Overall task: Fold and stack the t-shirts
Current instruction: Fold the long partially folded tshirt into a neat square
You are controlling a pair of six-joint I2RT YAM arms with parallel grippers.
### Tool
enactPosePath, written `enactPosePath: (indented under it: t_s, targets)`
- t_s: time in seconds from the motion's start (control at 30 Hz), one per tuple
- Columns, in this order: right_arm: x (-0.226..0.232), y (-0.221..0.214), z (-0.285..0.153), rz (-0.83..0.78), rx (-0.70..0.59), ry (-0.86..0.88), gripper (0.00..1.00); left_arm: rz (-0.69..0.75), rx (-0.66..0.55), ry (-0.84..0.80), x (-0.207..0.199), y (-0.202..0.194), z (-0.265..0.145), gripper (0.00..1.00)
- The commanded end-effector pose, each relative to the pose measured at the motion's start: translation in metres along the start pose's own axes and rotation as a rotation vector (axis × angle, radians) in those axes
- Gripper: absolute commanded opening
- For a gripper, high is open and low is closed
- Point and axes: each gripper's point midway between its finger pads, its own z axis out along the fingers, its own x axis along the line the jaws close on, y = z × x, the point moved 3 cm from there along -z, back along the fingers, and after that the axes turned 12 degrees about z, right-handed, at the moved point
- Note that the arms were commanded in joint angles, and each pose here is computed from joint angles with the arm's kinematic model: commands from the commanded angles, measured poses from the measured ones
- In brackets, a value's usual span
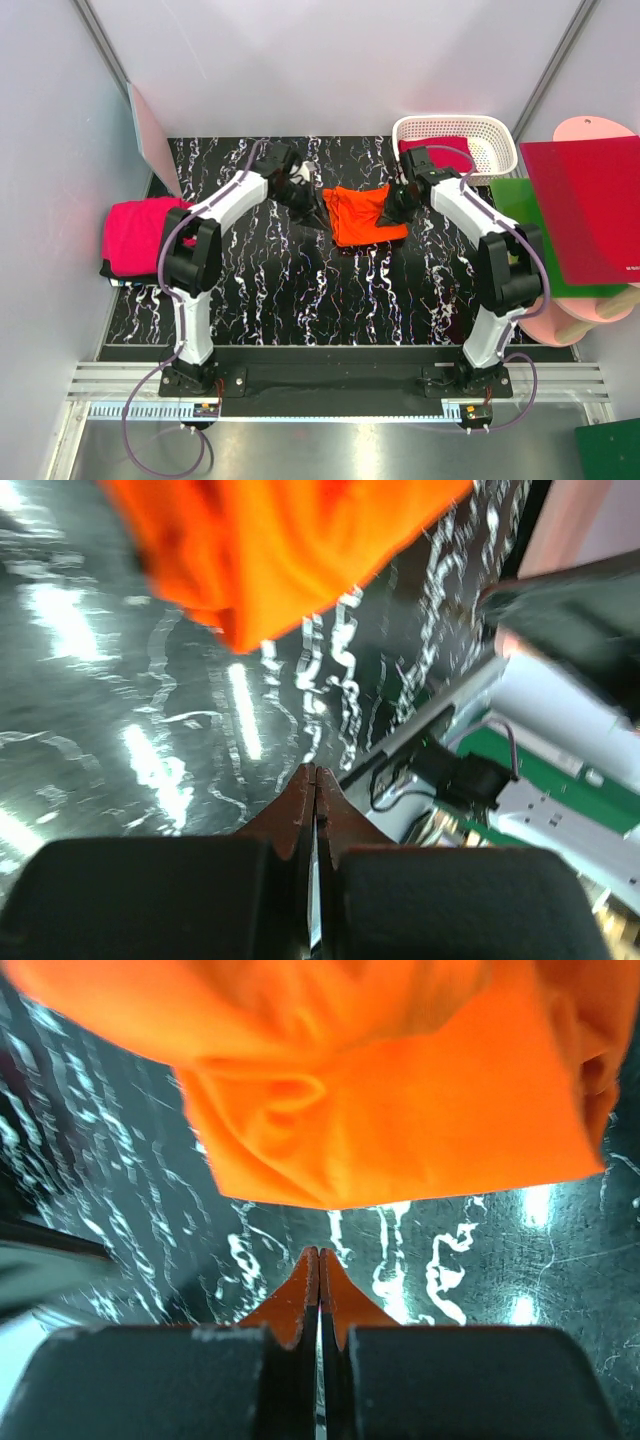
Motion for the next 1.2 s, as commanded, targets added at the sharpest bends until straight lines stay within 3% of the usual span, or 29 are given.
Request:
enactPosePath:
  t_s: [0.0, 0.23, 0.47, 0.63, 0.67, 0.83, 1.17]
  targets:
    - [0.001, -0.003, 0.02, -0.057, 0.06, 0.018, 0.0, -0.007, -0.081, 0.035, 0.006, 0.007, -0.025, 0.0]
    - [0.014, 0.042, 0.056, -0.09, -0.015, -0.043, 0.0, -0.027, -0.066, 0.062, 0.016, -0.004, -0.023, 0.0]
    - [0.055, 0.096, 0.076, -0.114, -0.109, -0.005, 0.0, -0.039, -0.037, 0.092, 0.026, -0.014, -0.021, 0.0]
    - [0.059, 0.119, 0.093, -0.132, -0.136, -0.053, 0.0, -0.049, -0.009, 0.1, 0.032, -0.017, -0.018, 0.0]
    - [0.048, 0.118, 0.111, -0.126, -0.121, -0.092, 0.0, -0.052, -0.001, 0.101, 0.033, -0.018, -0.017, 0.0]
    - [0.034, 0.123, 0.118, -0.123, -0.131, -0.181, 0.0, -0.049, -0.004, 0.101, 0.032, -0.016, -0.019, 0.0]
    - [0.097, 0.146, -0.023, -0.222, -0.402, -0.011, 0.0, -0.044, -0.103, 0.042, 0.01, 0.011, -0.019, 0.0]
